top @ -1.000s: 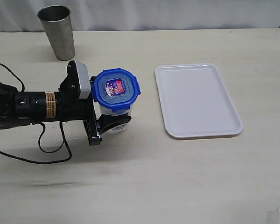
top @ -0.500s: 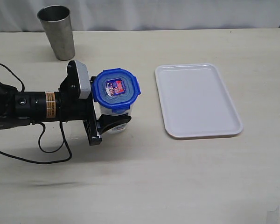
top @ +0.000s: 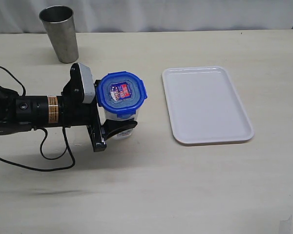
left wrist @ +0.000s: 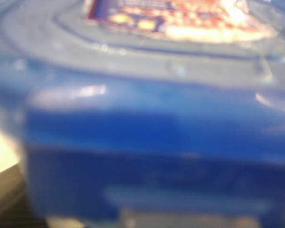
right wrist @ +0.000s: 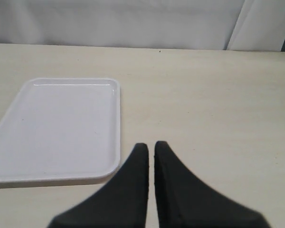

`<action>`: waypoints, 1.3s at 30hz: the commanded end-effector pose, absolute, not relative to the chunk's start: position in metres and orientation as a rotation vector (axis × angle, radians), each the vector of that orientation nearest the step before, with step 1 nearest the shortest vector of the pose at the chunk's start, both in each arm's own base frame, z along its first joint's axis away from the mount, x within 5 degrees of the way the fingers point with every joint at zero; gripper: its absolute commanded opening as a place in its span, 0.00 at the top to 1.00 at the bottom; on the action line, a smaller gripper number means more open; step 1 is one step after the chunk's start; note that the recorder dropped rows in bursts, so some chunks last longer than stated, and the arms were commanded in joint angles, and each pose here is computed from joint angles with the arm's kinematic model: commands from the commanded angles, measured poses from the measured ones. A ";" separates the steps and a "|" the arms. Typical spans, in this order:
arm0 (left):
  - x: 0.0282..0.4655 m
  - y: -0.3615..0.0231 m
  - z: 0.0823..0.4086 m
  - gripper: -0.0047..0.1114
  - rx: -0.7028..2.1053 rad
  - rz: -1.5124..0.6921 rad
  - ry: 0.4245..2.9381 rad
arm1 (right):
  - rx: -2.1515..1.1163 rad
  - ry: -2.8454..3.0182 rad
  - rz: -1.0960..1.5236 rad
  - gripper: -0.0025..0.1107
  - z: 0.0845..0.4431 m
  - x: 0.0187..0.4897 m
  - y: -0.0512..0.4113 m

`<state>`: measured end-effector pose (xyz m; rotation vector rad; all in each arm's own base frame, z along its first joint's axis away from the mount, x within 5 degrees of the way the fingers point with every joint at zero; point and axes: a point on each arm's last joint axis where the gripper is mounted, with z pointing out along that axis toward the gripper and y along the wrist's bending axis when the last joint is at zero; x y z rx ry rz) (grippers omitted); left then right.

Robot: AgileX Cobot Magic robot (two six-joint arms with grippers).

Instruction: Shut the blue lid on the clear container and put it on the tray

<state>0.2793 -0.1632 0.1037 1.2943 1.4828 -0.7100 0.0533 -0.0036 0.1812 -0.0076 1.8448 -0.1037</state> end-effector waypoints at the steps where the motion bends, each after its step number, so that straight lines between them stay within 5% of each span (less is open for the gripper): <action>1: 0.281 -0.165 0.112 0.96 1.260 -0.725 1.445 | 0.044 1.817 -0.069 0.94 0.183 0.054 -0.004; 33: 0.281 -0.166 0.116 0.96 1.234 -0.748 1.415 | 0.024 1.830 -0.085 0.94 0.182 0.053 -0.004; 39: 0.309 -0.177 0.135 0.96 1.129 -0.735 1.413 | 0.024 1.830 -0.085 0.94 0.182 0.053 -0.004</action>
